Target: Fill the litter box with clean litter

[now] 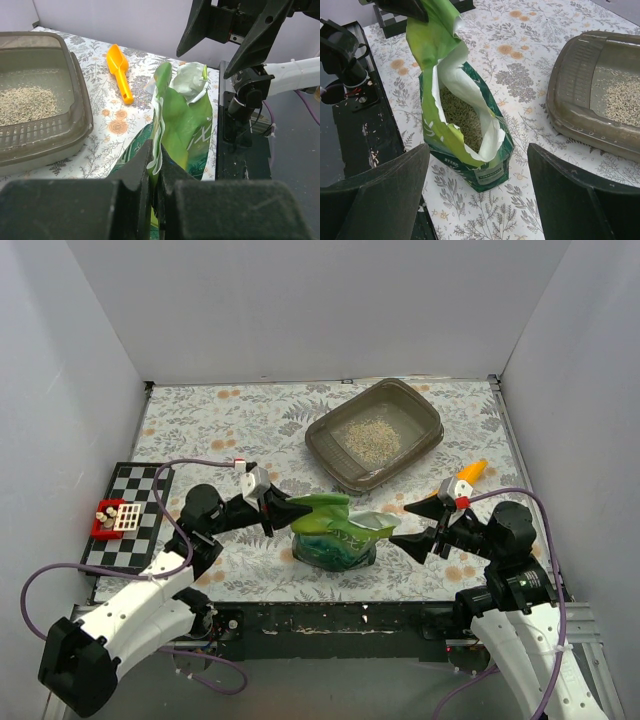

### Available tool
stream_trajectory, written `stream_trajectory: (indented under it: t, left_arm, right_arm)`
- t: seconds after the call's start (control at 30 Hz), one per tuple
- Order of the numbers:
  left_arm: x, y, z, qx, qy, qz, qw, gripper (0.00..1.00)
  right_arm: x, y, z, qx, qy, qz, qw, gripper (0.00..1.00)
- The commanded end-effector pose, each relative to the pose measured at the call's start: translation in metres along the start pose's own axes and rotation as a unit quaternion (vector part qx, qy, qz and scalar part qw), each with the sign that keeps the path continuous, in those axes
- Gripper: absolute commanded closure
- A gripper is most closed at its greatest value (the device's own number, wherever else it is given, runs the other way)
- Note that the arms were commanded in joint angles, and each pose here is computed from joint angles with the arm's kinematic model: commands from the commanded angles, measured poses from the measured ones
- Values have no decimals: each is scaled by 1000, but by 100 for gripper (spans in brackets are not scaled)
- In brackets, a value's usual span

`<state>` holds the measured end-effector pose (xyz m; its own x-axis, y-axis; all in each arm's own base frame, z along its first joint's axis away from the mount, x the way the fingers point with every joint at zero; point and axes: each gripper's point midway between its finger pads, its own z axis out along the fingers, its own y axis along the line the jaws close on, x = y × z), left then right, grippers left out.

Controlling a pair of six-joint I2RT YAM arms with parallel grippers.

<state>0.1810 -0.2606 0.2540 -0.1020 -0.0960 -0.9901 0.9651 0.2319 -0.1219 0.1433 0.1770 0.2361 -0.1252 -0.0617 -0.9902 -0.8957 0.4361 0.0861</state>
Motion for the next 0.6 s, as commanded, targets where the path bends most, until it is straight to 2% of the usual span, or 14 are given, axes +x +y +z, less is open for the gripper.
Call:
stream_trajectory:
  t: [0.0, 0.57]
  left_arm:
    - [5, 5, -9, -29, -6, 8, 1000, 100]
    - [11, 6, -10, -33, -1, 5, 999, 100]
  right_arm:
    - [-8, 2, 0, -8, -9, -14, 1000, 13]
    - [-6, 5, 24, -80, -76, 2, 994, 13]
